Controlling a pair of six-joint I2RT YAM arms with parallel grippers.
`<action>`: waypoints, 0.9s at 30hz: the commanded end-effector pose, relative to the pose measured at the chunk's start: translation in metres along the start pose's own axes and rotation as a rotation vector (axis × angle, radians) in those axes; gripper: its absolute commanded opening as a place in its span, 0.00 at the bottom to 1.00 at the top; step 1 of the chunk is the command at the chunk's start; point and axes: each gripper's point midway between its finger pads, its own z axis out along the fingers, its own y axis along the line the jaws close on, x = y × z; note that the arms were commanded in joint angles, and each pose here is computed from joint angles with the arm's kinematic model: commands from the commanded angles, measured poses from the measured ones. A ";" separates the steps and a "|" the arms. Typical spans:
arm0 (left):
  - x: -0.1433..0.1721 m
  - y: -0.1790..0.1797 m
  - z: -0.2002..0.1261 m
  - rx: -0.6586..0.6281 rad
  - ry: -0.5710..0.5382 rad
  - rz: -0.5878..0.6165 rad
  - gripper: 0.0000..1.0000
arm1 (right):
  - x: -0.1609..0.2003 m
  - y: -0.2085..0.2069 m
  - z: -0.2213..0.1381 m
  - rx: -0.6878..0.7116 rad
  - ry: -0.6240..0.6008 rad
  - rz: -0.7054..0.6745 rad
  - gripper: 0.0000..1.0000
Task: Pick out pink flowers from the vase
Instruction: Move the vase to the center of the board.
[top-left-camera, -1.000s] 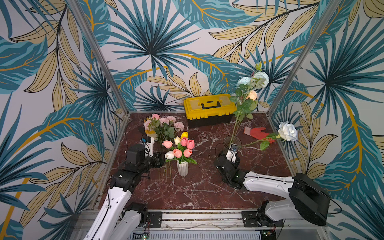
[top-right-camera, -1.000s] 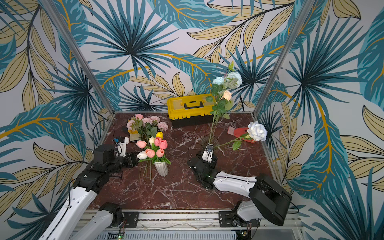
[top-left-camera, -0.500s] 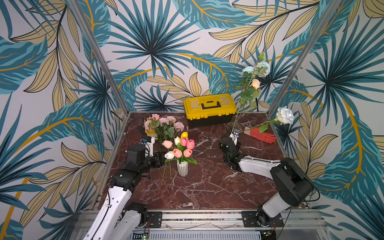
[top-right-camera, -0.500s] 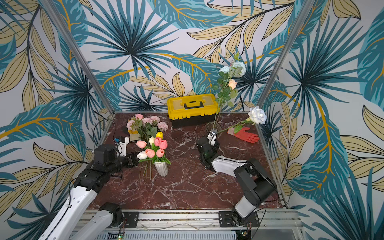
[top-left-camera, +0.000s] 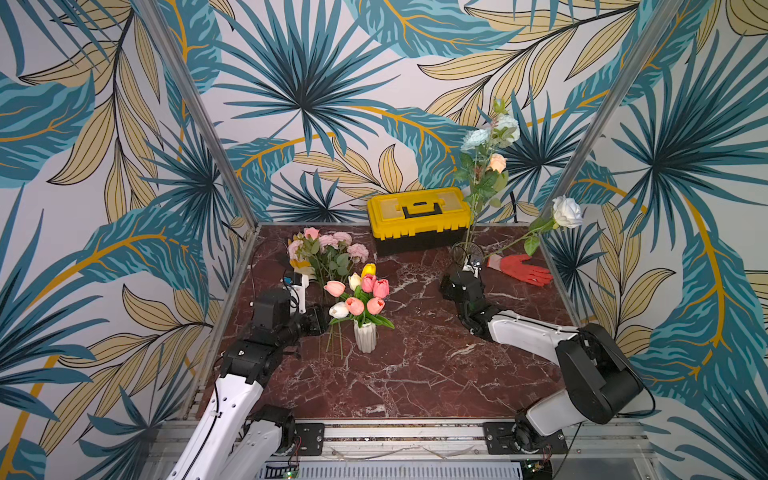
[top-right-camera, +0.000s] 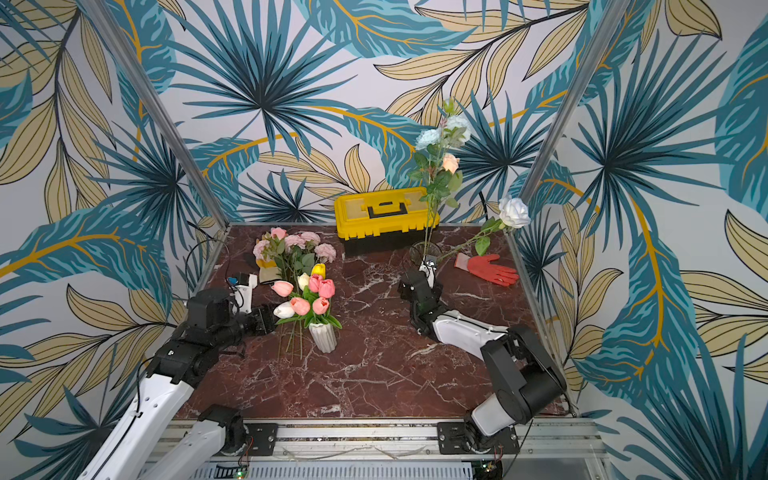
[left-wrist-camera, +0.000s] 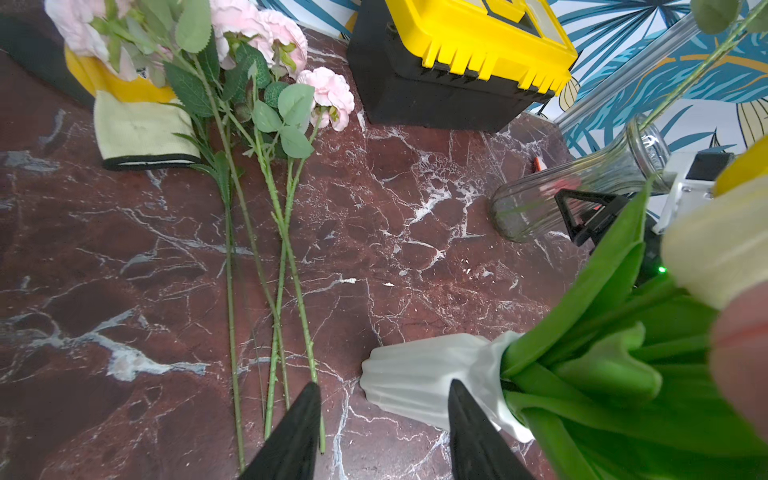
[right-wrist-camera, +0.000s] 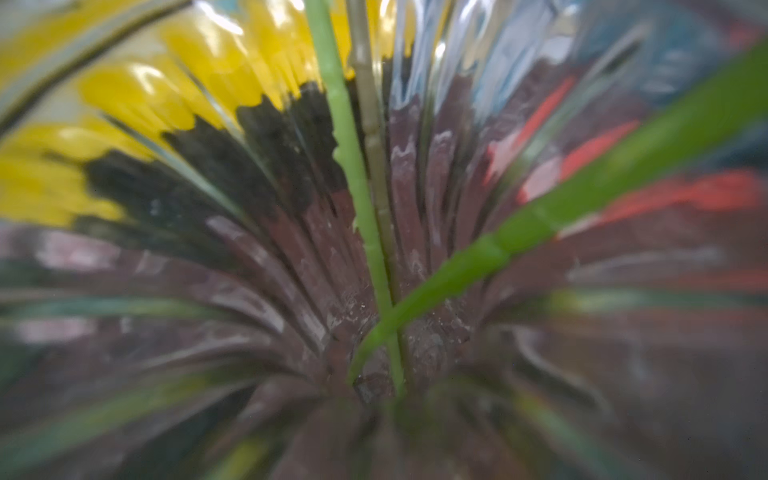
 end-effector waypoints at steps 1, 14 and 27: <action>0.003 0.005 -0.004 -0.029 -0.011 -0.015 0.51 | 0.015 0.008 -0.023 -0.107 0.084 -0.063 0.82; 0.000 0.005 -0.019 -0.052 -0.028 -0.049 0.54 | 0.009 0.023 -0.066 -0.285 0.110 -0.149 0.80; 0.028 0.001 -0.001 0.006 0.104 -0.183 0.54 | -0.006 0.099 -0.182 -0.940 -0.033 -0.278 0.72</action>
